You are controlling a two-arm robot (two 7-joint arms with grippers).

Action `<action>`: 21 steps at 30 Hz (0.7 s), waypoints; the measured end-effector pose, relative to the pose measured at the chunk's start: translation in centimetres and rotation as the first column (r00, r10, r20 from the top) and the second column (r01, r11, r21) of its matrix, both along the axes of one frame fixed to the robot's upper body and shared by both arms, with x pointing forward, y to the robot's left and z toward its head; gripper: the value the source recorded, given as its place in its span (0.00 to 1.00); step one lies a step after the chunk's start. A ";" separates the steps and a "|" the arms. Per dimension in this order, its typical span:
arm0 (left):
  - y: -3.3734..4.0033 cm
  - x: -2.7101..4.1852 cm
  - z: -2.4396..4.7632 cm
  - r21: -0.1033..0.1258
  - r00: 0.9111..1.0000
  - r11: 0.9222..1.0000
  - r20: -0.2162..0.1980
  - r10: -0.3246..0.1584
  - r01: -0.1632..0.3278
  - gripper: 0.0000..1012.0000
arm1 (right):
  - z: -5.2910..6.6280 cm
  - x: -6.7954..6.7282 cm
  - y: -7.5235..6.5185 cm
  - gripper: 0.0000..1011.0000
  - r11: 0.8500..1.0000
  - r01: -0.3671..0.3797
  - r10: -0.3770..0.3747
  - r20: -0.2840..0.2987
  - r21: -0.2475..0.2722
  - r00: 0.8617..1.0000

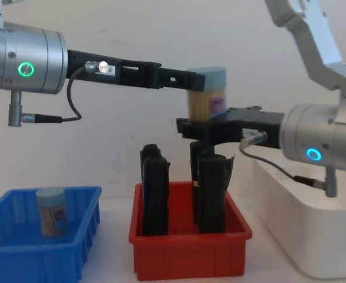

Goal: Pick the cotton swabs from the blue box and place them into the white box.

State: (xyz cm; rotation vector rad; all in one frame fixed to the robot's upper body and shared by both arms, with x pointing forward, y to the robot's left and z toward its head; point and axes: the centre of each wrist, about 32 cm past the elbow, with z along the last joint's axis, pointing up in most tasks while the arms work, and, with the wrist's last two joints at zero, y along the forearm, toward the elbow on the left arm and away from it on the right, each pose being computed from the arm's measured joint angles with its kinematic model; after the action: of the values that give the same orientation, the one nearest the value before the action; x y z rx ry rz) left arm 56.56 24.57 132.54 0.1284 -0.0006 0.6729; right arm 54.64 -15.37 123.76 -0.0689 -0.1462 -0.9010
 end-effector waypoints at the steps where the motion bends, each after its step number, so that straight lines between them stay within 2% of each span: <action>1: 0.00 0.00 0.00 0.000 1.000 1.000 0.000 0.000 0.000 0.99 | 0.0 -0.1 -0.2 0.62 1.000 0.009 -0.009 0.001 0.003 1.000; 7: 0.00 0.00 0.00 0.000 1.000 1.000 0.000 0.000 0.000 0.99 | -0.2 -0.8 -1.9 0.62 0.996 0.086 -0.086 0.000 0.035 0.996; 12: 0.00 0.00 0.00 0.000 1.000 1.000 0.000 0.000 0.000 0.99 | -0.4 -1.2 -3.2 0.62 0.987 0.153 -0.153 -0.006 0.057 0.988; 15: 0.00 0.00 0.00 0.000 1.000 1.000 0.000 0.000 0.000 0.99 | -0.6 -1.5 -4.3 0.62 0.975 0.210 -0.209 -0.012 0.071 0.978; 19: 0.00 0.00 0.00 0.000 1.000 1.000 0.000 0.000 0.000 0.99 | -0.8 -1.7 -5.1 0.62 0.964 0.254 -0.253 -0.019 0.081 0.967; 21: 0.00 0.00 0.00 0.000 1.000 1.000 0.000 0.000 0.000 0.99 | -0.9 -1.7 -5.8 0.62 0.954 0.288 -0.287 -0.025 0.086 0.958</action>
State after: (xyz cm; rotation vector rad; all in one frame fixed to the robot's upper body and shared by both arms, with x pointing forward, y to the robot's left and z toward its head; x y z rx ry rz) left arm 56.56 24.57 132.54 0.1283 -0.0006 0.6730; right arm 52.92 -21.15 122.82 -0.0125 -0.0848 -1.1972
